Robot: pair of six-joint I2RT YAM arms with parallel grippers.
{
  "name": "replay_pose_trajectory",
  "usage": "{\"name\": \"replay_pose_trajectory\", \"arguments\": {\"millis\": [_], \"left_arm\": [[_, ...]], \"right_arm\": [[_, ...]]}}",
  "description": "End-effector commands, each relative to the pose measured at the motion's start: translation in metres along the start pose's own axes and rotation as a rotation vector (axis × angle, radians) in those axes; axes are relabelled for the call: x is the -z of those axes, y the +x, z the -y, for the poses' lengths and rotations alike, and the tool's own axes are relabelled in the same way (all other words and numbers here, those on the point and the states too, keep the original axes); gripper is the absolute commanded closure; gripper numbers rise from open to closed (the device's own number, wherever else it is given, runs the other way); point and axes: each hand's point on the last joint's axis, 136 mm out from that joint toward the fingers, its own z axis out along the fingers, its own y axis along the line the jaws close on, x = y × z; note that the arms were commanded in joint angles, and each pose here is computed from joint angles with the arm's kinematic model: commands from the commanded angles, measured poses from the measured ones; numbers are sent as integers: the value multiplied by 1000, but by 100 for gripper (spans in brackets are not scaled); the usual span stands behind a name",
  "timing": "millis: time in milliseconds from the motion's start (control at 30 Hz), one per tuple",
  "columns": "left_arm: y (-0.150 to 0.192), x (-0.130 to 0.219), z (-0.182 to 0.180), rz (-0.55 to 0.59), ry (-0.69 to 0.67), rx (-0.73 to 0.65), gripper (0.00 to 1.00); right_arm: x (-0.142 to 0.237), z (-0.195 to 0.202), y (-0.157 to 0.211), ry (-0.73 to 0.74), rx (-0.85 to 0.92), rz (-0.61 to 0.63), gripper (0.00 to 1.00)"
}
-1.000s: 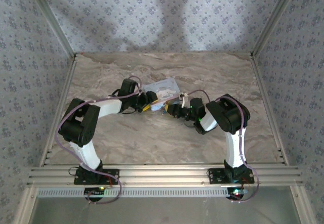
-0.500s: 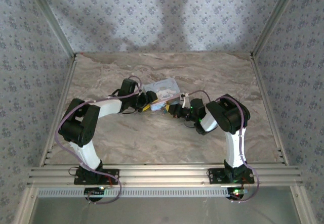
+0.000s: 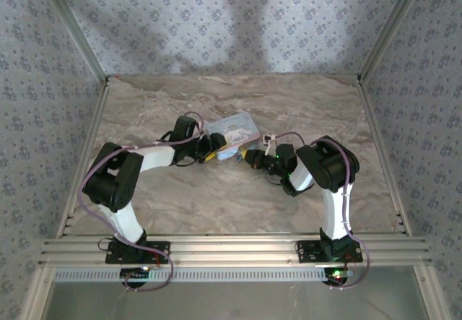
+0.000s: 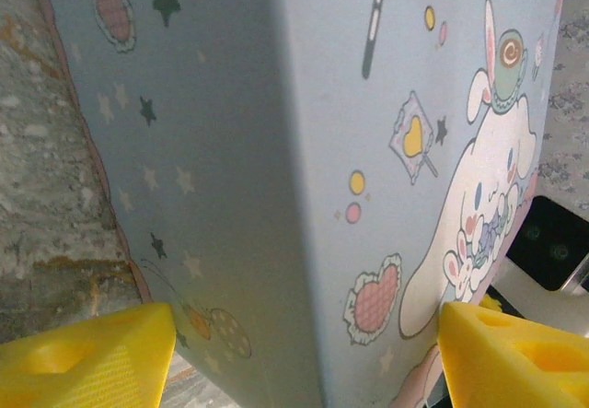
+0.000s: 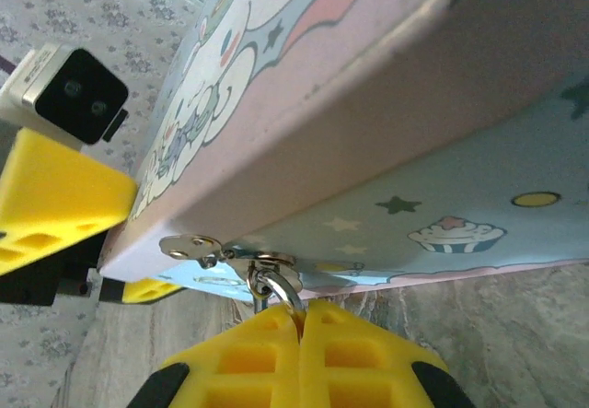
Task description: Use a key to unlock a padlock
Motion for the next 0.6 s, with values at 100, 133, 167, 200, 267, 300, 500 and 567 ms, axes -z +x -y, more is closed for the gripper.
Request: {"name": "replay_pose_trajectory", "arguments": {"millis": [100, 133, 167, 200, 267, 300, 500, 567], "left_arm": [[22, 2, -17, -31, -53, 27, 25], [22, 2, -18, -32, -53, 28, 25], [24, 2, -18, -34, -54, 27, 25], [24, 3, -18, -33, -54, 29, 25], [24, 4, -19, -31, -55, 27, 25], [24, 5, -18, -29, -54, 26, 25], [25, 6, -18, -29, -60, 18, 25], [24, 7, -16, -26, -56, 13, 24]], "right_arm": [[5, -1, -20, 16, -61, 81, 100], [5, -1, -21, 17, -70, 86, 100], [5, 0, -21, 20, -78, 87, 100], [5, 0, -22, 22, -84, 93, 100], [5, 1, -22, 29, -98, 93, 100], [5, 2, -23, 35, -104, 94, 100], [5, 4, -26, 51, -118, 106, 100], [6, 5, -28, 57, -117, 112, 100]]}}
